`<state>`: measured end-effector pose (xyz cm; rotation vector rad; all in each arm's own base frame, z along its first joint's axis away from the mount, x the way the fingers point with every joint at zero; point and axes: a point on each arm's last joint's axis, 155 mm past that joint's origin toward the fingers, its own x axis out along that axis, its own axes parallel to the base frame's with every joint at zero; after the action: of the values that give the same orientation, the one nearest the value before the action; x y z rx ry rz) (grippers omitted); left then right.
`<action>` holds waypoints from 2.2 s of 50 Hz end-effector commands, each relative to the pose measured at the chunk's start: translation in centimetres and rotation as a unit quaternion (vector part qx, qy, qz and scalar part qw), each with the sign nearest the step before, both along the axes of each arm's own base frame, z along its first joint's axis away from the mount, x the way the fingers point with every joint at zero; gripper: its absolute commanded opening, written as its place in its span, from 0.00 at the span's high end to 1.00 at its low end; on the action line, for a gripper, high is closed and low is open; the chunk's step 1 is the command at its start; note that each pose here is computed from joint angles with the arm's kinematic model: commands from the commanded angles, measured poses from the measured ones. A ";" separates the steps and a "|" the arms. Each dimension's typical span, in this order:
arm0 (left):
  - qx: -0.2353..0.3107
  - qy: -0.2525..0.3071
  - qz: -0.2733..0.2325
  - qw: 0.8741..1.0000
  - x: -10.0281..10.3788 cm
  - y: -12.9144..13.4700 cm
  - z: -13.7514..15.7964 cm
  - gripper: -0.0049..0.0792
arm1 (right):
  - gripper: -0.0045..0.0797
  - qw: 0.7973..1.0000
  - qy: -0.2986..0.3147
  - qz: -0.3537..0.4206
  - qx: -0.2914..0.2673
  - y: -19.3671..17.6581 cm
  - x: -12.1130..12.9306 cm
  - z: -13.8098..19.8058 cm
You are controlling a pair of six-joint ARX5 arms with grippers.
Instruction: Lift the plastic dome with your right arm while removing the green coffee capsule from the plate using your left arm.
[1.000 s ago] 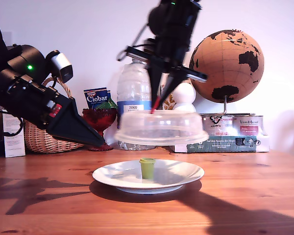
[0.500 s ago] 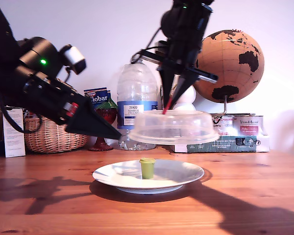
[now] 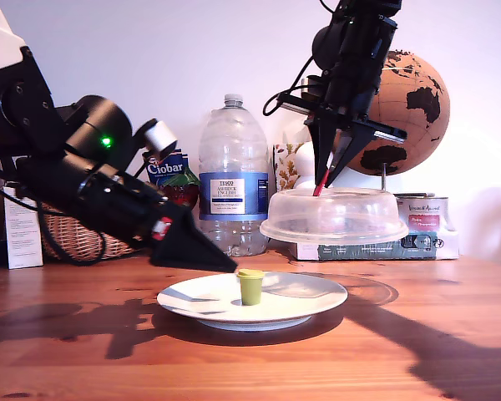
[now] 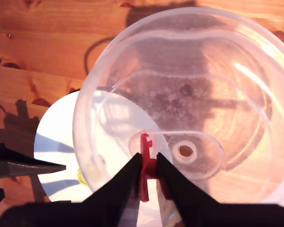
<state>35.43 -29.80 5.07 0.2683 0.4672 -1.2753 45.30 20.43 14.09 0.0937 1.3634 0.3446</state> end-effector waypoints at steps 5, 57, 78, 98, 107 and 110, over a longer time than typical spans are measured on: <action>-0.001 0.028 0.010 1.000 0.0 -0.3 -1.9 0.45 | 0.96 1.000 -0.026 0.007 0.007 -0.1 0.1 2.1; -0.007 0.010 0.029 1.000 0.6 -2.6 -2.6 0.64 | 0.96 0.999 -0.025 0.022 0.011 1.1 -0.4 2.1; -0.010 0.018 0.036 0.999 0.7 -2.4 -2.4 0.71 | 0.96 0.999 -0.025 0.025 0.011 1.3 -0.5 2.1; -0.025 -0.003 0.059 0.998 2.5 -1.1 0.1 0.71 | 0.96 0.999 -0.026 0.027 0.011 1.4 -0.5 2.1; -0.029 -0.010 0.077 0.997 3.6 0.3 1.0 0.71 | 0.96 0.999 -0.026 0.027 0.011 1.4 -0.5 2.1; -0.032 -0.016 0.083 0.996 4.0 0.8 1.6 0.71 | 0.96 0.999 -0.026 0.027 0.011 1.3 -0.5 2.1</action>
<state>38.71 -29.21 4.30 0.1903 0.4693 -1.1327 44.83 21.44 14.13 0.0632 1.3612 0.3814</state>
